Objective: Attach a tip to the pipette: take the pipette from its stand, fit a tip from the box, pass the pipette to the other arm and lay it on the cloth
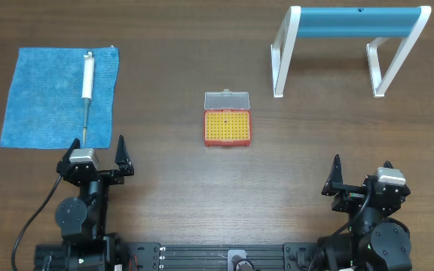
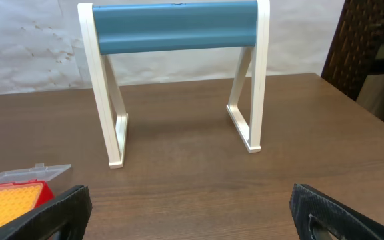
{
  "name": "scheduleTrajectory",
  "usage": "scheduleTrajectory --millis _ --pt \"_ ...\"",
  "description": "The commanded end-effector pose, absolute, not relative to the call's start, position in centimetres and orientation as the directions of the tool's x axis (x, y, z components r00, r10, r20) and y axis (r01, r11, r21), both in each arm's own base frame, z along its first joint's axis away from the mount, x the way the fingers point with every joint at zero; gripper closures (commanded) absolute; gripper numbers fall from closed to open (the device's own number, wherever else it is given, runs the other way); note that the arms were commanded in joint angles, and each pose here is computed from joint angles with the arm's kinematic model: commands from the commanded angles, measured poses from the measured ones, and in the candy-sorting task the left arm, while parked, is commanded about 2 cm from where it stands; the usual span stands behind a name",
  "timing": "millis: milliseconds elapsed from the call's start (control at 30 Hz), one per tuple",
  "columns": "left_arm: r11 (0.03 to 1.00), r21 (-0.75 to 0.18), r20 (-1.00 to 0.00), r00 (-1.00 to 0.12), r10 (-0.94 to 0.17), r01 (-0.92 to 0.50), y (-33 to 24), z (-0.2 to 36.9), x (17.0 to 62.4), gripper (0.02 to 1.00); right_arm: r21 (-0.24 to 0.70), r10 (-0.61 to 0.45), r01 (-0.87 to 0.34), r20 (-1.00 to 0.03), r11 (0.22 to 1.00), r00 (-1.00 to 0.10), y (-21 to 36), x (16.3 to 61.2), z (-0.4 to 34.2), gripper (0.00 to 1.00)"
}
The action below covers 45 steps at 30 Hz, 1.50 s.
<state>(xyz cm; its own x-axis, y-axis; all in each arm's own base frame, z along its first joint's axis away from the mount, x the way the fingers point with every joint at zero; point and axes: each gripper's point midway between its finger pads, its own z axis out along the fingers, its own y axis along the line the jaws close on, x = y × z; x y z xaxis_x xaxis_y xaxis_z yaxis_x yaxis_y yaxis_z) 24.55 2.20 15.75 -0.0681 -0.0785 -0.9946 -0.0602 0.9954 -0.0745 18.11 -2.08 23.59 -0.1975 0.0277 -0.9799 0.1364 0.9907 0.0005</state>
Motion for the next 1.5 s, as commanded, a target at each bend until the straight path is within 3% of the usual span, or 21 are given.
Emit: scheduleTrajectory --millis 33,533,700,900,1233,1500 --pt "0.994 -0.081 -0.994 -0.070 -0.086 -0.071 2.3 15.6 24.5 0.020 0.018 0.044 0.137 -0.981 0.990 -0.190 -2.0 18.1 23.6 0.025" --pt "0.994 -0.082 -0.994 -0.070 -0.087 -0.071 2.3 15.6 24.5 0.020 0.009 0.040 0.170 -0.983 0.985 -0.180 -2.6 18.1 23.9 0.025" --pt "0.994 -0.082 -0.994 -0.070 -0.087 -0.071 2.3 15.6 24.5 0.020 0.050 0.062 0.103 -0.990 0.993 -0.123 -1.5 19.4 24.2 0.025" --pt "0.994 -0.082 -0.994 -0.070 -0.087 -0.071 2.3 15.6 24.5 0.020 0.075 0.076 0.017 -0.994 0.997 -0.072 -0.7 22.5 21.2 0.025" --pt "0.994 -0.082 -0.994 -0.070 -0.087 -0.071 2.3 15.6 24.5 0.020 0.084 0.083 0.006 -0.984 0.996 -0.160 -0.5 23.9 15.1 0.025" --pt "0.994 -0.082 -0.994 -0.070 -0.087 -0.071 2.3 15.6 24.5 0.018 -0.093 -0.096 -0.026 -0.983 0.995 -0.154 -0.4 23.9 15.2 0.025"
